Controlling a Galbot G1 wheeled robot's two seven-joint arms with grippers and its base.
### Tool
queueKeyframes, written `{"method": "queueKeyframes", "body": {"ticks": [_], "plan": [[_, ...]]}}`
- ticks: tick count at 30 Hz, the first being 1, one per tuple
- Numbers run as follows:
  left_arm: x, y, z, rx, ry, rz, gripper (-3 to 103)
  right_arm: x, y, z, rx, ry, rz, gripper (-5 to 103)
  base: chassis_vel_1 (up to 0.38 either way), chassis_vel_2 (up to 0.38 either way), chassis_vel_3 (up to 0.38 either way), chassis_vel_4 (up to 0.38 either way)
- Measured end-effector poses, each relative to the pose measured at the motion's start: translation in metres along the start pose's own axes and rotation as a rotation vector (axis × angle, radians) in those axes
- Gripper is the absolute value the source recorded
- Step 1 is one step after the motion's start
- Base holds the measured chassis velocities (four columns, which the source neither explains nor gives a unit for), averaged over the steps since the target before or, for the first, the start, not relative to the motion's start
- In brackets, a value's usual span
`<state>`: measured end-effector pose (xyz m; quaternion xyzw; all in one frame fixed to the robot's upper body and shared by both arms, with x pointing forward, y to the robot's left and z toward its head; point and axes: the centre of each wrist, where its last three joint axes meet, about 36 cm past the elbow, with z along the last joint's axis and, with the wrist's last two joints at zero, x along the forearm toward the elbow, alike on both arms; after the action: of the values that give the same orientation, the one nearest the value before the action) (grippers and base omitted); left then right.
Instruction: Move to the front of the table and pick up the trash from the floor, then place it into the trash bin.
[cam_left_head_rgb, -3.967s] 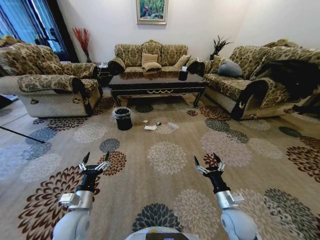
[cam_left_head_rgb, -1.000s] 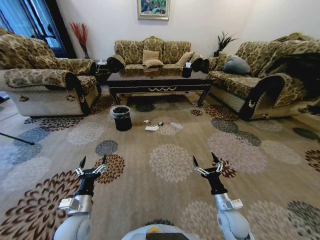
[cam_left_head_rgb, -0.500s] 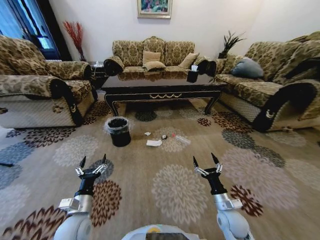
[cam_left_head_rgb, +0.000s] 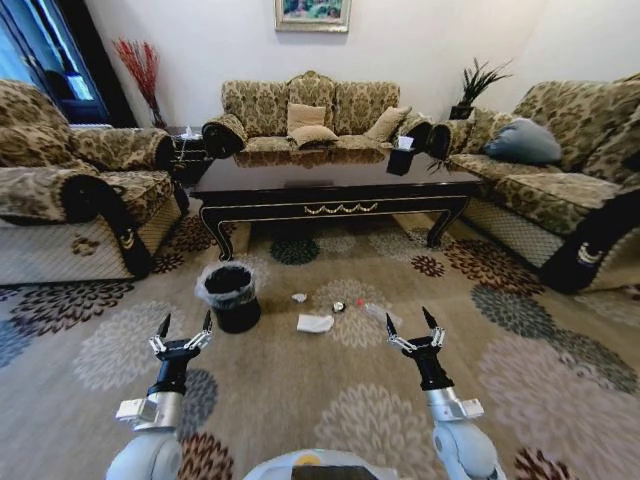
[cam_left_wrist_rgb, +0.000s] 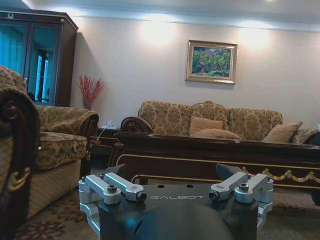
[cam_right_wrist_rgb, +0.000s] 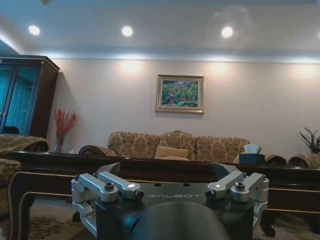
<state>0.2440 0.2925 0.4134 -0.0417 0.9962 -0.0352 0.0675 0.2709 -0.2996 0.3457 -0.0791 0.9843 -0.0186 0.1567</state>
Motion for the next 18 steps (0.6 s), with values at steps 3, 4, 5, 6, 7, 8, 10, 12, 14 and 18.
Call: {"method": "queueKeyframes", "body": {"ticks": [3,4,5,6,7,8,10,12,14,18], "plan": [[-0.0004,0.0001,-0.0001,0.000,-0.001,0.001,100,0.0000,0.0002,-0.0001,0.000,0.000,0.000,100,-0.348,0.342,0.355,-0.354],[-0.0004,0.0002,-0.0002,0.000,-0.001,0.001,100,-0.0001,0.0003,-0.0002,0.000,-0.001,0.001,100,-0.348,0.371,0.341,-0.352],[-0.0004,0.0002,-0.0003,0.000,-0.001,0.001,100,-0.0003,0.0007,-0.0002,-0.001,-0.001,0.007,100,-0.354,0.365,0.365,-0.347],[-0.0002,0.0002,-0.0002,0.000,0.000,0.001,100,-0.0004,0.0015,-0.0001,-0.002,-0.001,0.014,100,-0.354,0.365,0.342,-0.354],[-0.0002,0.0002,-0.0002,0.000,0.000,0.001,100,-0.0004,0.0015,-0.0001,-0.002,-0.001,0.014,100,-0.354,0.365,0.342,-0.354],[0.0000,0.0003,0.0002,0.000,0.001,0.001,100,-0.0005,0.0018,-0.0001,-0.003,0.000,0.019,100,-0.354,0.331,0.342,-0.354],[0.0006,0.0003,0.0009,0.000,0.004,0.000,100,-0.0007,0.0020,-0.0001,-0.003,-0.001,0.022,100,-0.329,0.329,0.330,-0.328],[0.0010,0.0002,0.0011,0.000,0.005,0.000,100,-0.0009,0.0022,0.0000,-0.004,-0.001,0.022,100,-0.304,0.290,0.272,-0.317],[0.0015,0.0000,0.0013,0.000,0.007,0.000,100,-0.0017,0.0033,0.0002,-0.015,-0.010,0.026,100,-0.246,0.242,0.232,-0.246],[0.0018,-0.0006,0.0000,0.000,0.005,0.002,100,-0.0037,0.0046,-0.0009,-0.028,-0.028,0.029,100,-0.132,0.146,0.123,-0.135]]}}
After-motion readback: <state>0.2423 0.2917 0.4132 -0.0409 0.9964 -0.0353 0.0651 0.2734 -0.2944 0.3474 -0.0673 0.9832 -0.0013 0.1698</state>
